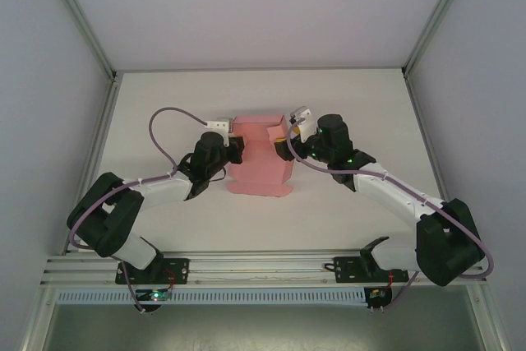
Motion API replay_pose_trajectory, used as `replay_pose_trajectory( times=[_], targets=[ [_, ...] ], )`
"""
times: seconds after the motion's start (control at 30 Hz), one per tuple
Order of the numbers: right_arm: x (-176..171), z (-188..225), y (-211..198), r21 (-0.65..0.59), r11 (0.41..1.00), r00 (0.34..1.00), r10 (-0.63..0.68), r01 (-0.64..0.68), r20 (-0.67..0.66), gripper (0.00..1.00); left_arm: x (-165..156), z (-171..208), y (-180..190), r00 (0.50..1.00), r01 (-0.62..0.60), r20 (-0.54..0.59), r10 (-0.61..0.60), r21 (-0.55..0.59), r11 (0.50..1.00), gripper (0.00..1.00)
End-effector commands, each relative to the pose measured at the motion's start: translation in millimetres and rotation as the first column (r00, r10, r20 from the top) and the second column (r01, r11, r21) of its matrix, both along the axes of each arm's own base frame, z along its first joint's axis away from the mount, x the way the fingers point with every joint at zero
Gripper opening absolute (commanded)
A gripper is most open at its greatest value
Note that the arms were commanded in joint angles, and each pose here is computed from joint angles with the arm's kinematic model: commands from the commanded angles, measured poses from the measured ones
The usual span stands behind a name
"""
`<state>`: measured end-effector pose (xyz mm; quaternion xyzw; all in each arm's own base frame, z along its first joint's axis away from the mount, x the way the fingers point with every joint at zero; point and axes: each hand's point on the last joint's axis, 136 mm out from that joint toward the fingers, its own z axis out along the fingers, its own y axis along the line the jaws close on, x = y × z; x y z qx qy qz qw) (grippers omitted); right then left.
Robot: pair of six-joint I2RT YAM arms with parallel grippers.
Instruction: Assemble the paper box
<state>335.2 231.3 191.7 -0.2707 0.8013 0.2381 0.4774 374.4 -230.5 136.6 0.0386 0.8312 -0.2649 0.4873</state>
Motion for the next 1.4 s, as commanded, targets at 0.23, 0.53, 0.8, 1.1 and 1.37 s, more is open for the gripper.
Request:
replay_pose_trajectory(
  times=[0.23, 0.53, 0.8, 1.1, 1.37],
  targets=[
    [22, 6, -12, -0.095, 0.985, 0.988, -0.137, 0.144, 0.077, 0.68, -2, 17, -10, 0.998, 0.04, 0.04, -0.04, -0.012, 0.999, 0.0],
    [40, -1, -25, -0.205, 0.916, 0.932, -0.306, 0.343, 0.192, 0.4, -2, 22, -15, 0.998, 0.038, 0.045, -0.037, -0.021, 0.999, 0.0],
    [55, -9, -45, -0.301, 0.813, 0.862, -0.427, 0.499, 0.275, 0.2, 2, 22, -7, 0.999, -0.049, 0.018, 0.049, 0.0, 0.999, 0.0],
    [71, -16, -88, -0.438, 0.604, 0.746, -0.524, 0.666, 0.412, 0.08, 6, 1, 38, 0.952, -0.286, -0.074, 0.297, 0.137, 0.949, 0.0],
    [80, -10, -131, -0.498, 0.394, 0.627, -0.594, 0.773, 0.504, 0.03, -1, -23, 85, 0.854, -0.455, -0.124, 0.505, 0.292, 0.841, 0.0]
  ],
)
